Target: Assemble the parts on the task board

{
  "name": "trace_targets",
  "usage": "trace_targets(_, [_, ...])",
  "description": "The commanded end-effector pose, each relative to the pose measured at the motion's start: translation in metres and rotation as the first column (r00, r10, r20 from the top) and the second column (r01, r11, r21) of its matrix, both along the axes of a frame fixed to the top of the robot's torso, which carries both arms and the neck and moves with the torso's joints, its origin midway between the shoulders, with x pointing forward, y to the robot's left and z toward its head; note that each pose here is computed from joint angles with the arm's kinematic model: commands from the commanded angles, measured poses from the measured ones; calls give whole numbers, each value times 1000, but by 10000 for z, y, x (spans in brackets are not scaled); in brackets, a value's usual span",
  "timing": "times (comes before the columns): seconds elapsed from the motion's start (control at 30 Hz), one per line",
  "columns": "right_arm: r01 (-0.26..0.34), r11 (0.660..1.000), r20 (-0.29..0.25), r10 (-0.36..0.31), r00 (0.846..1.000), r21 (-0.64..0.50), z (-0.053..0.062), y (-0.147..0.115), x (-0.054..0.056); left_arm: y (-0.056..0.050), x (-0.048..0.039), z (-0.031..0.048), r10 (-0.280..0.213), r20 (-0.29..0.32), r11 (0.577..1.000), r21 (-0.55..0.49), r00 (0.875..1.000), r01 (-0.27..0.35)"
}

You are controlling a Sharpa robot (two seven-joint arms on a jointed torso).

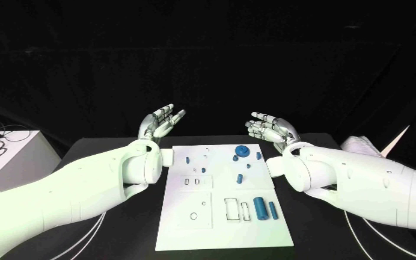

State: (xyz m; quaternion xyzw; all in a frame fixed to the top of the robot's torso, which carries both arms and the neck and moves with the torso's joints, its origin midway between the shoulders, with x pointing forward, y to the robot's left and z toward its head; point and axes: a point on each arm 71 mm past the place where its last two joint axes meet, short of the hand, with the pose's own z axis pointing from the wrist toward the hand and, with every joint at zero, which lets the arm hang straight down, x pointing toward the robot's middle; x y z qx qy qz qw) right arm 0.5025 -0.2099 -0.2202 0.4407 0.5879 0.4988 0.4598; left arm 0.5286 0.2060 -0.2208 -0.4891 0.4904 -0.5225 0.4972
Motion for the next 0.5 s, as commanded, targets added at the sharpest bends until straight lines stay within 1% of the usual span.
trace_targets(0.03, [-146, 989, -48, 145, 988, -14, -15, 77, 9, -54, 25, 34, -74, 27, 996, -55, 997, 76])
trace_targets(0.13, [-153, 988, -52, 152, 987, -19, -13, 73, 17, -54, 26, 34, -74, 27, 996, -55, 997, 76])
trace_targets(0.17, [-165, 951, 129, 203, 971, -261, 150, -17, 70, 9, -64, 94, -100, 62, 993, -56, 993, 103])
trace_targets(0.23, [-150, 935, 176, 215, 961, -321, 200, -38, 79, 28, -88, 108, -110, 66, 992, -58, 992, 114])
trace_targets(0.3, [-138, 919, 208, 226, 952, -368, 236, -52, 87, 47, -107, 120, -116, 68, 991, -57, 991, 120])
trace_targets(0.4, [-126, 877, 250, 266, 931, -464, 292, -70, 96, 80, -149, 149, -119, 77, 991, -56, 990, 124])
trace_targets(0.5, [-115, 838, 270, 298, 916, -534, 339, -83, 107, 102, -190, 179, -126, 84, 990, -58, 988, 131])
